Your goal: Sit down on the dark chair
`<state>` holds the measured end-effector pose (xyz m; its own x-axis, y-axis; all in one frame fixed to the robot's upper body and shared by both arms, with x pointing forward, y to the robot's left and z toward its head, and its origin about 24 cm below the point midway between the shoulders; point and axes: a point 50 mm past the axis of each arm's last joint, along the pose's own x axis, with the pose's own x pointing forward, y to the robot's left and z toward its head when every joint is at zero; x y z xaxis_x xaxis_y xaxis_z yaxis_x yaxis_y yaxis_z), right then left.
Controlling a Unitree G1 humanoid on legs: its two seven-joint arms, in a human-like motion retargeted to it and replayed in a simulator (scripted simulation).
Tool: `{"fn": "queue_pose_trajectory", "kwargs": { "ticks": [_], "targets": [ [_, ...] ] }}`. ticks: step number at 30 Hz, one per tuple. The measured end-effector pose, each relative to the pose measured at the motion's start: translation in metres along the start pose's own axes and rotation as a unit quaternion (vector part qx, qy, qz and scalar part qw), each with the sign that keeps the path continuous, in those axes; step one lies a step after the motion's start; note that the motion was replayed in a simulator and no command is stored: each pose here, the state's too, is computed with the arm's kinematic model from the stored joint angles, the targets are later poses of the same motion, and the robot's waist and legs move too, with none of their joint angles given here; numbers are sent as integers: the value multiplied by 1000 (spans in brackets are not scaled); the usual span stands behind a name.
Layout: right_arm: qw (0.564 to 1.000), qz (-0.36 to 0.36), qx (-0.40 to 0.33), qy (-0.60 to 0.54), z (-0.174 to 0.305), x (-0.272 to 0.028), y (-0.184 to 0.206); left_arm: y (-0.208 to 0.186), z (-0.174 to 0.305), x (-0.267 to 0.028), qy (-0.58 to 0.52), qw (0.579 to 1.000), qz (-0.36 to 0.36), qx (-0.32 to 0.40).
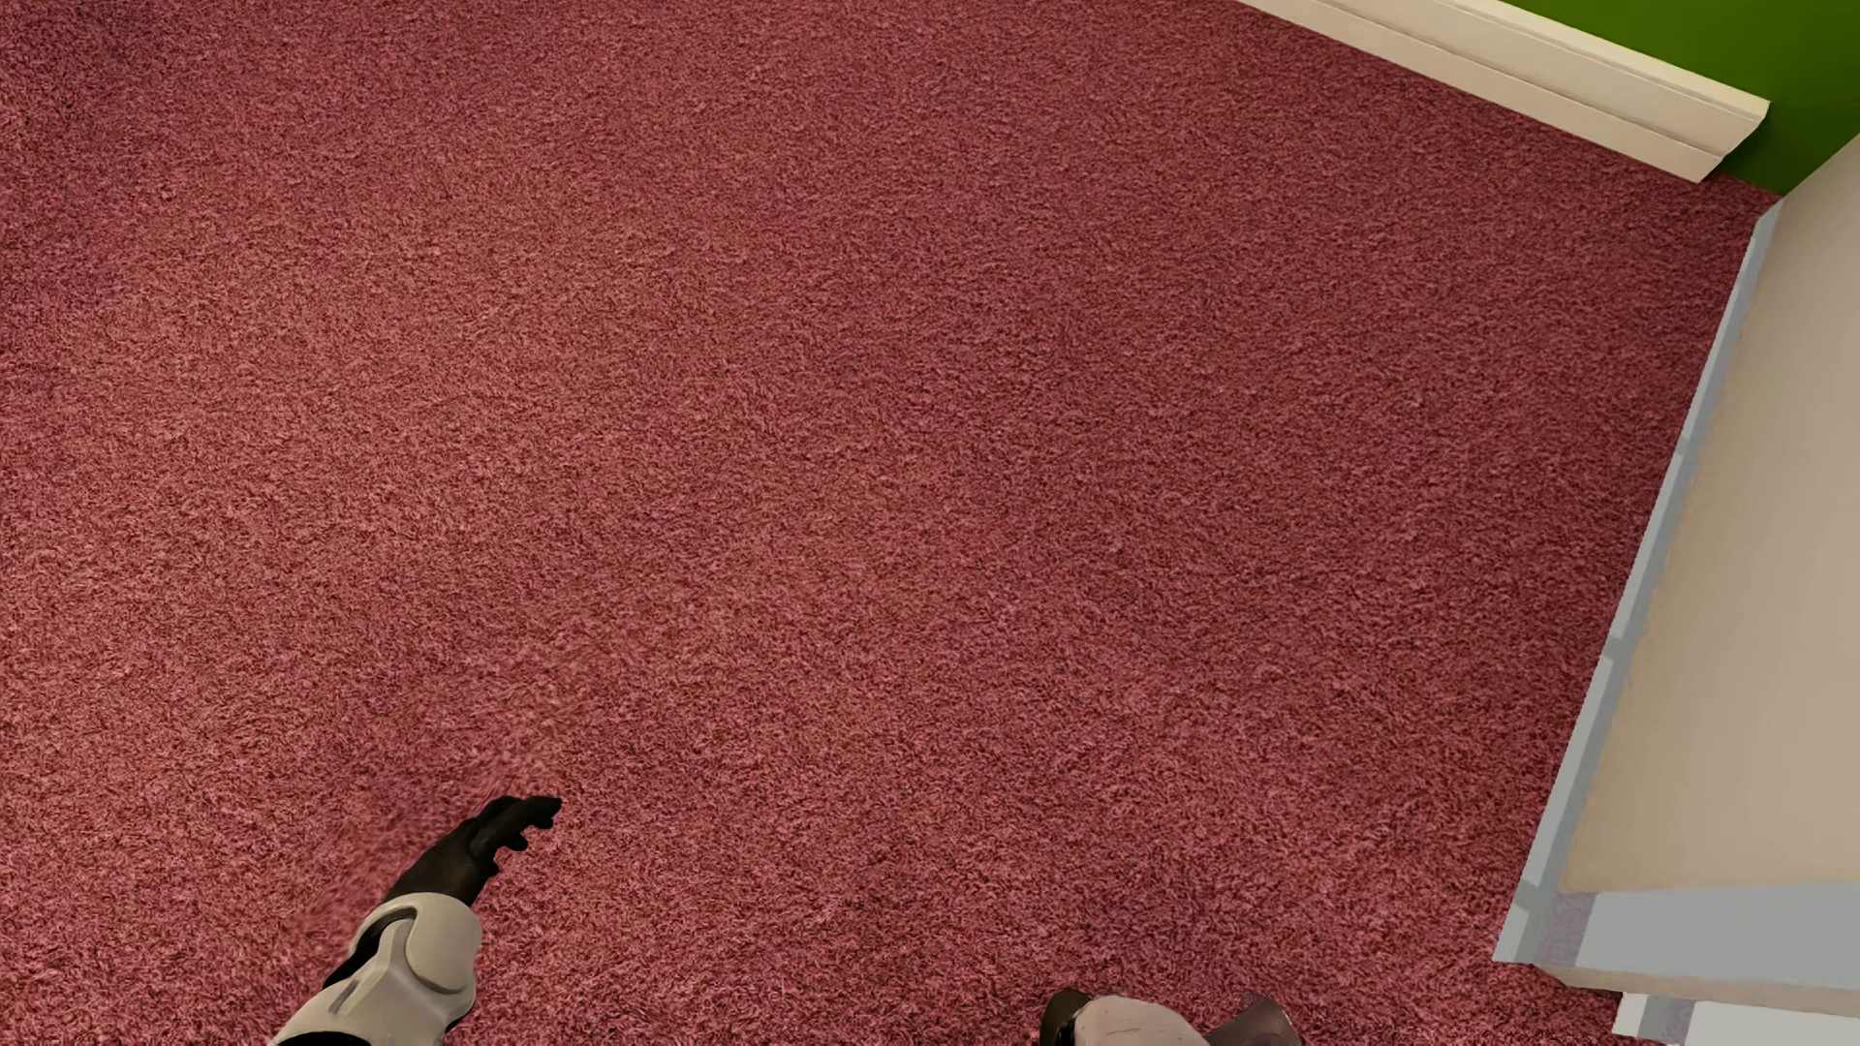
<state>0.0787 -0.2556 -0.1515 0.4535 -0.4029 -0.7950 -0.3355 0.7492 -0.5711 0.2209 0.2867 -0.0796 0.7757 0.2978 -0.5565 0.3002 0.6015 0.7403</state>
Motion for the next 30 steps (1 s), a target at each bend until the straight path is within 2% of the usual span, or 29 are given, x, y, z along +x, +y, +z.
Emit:
{"fn": "queue_pose_trajectory", "kwargs": {
  "ticks": [2,4,5,6,8,11,13,14,17,23,26,30],
  "targets": [
    [999,-16,-18,-44,28,6,-11,-1,12,3,-16,1000,-14,-7],
    [993,-45,-24,-106,62,10,-29,-4,20,5,-28,999,-28,23],
    [989,-47,-50,-128,77,11,-35,-4,20,5,-32,998,-38,37],
    [983,-72,-31,-165,99,9,-40,-4,23,5,-41,998,-36,40],
    [967,-104,-43,-230,138,4,-58,0,22,5,-36,997,-32,61],
    [927,-180,-53,-324,200,-14,-86,5,24,3,-38,999,18,16],
    [901,-238,-46,-359,220,-26,-121,-2,37,1,-53,997,50,-13],
    [892,-268,-31,-362,229,-32,-130,1,49,2,-65,993,75,-57],
    [879,-313,-25,-359,236,-35,-151,1,67,1,-97,988,98,-64],
    [914,-270,-20,-302,213,-17,-120,-28,43,-5,-62,998,19,-20],
    [931,-251,-2,-266,209,-10,-102,-44,33,-6,-10,997,12,-70],
    [939,-244,14,-242,204,-6,-94,-47,27,-5,16,998,3,-61]
  ]
}}
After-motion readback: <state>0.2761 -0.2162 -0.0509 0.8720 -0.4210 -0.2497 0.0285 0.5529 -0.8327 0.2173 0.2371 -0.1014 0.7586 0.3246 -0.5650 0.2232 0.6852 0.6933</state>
